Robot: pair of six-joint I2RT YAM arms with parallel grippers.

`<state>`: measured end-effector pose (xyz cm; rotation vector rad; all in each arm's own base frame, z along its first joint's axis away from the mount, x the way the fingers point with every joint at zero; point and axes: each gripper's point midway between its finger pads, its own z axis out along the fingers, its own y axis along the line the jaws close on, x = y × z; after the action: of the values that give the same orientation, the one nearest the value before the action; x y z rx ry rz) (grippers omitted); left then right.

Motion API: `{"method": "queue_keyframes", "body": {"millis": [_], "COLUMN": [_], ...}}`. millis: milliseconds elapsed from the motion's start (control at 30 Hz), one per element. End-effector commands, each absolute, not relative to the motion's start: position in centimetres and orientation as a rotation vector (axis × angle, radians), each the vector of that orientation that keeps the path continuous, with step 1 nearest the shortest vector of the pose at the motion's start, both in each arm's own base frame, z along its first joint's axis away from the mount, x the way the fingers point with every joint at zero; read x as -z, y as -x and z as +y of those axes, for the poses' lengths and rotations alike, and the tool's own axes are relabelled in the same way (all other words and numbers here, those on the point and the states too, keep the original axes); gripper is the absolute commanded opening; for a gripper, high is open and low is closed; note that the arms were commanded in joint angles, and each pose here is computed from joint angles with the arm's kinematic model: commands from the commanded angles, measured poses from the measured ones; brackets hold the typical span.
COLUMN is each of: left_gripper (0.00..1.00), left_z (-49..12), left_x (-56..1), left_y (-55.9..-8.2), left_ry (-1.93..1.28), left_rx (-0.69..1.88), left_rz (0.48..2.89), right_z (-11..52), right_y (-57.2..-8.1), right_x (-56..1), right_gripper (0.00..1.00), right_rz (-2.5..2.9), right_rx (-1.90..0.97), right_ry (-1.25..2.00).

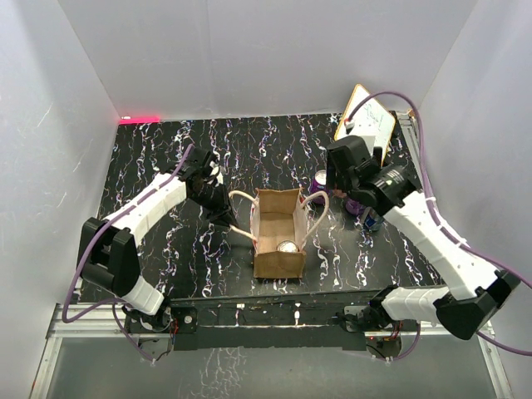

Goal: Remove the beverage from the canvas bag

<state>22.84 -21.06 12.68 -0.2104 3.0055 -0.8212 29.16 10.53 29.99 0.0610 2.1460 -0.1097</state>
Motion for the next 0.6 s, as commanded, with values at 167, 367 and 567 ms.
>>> {"method": "queue_keyframes", "body": {"millis": [167, 367, 567], "left_gripper": [0.00, 0.00, 0.00], "left_z": [-21.6, -21.7, -21.9], "left_x": [-13.4, -13.1, -13.0], "left_y": [-23.3, -23.4, -23.7], "left_ry": [0.202, 0.206, 0.213], "left_rx": [0.855, 0.850, 0.860], "left_rz": [3.000, 3.011, 3.013], "right_z": [10.3, 9.8, 9.1], "right_y": [-29.7, -31.6, -34.0], "right_x": [-19.6, -16.5, -14.8], "right_gripper": [0.08, 0.08, 0.08], "right_rz": [2.319, 2.334, 2.339], "right_rx": [0.066, 0.067, 0.056], "right_ry": [-0.132, -0.132, -0.142]}}
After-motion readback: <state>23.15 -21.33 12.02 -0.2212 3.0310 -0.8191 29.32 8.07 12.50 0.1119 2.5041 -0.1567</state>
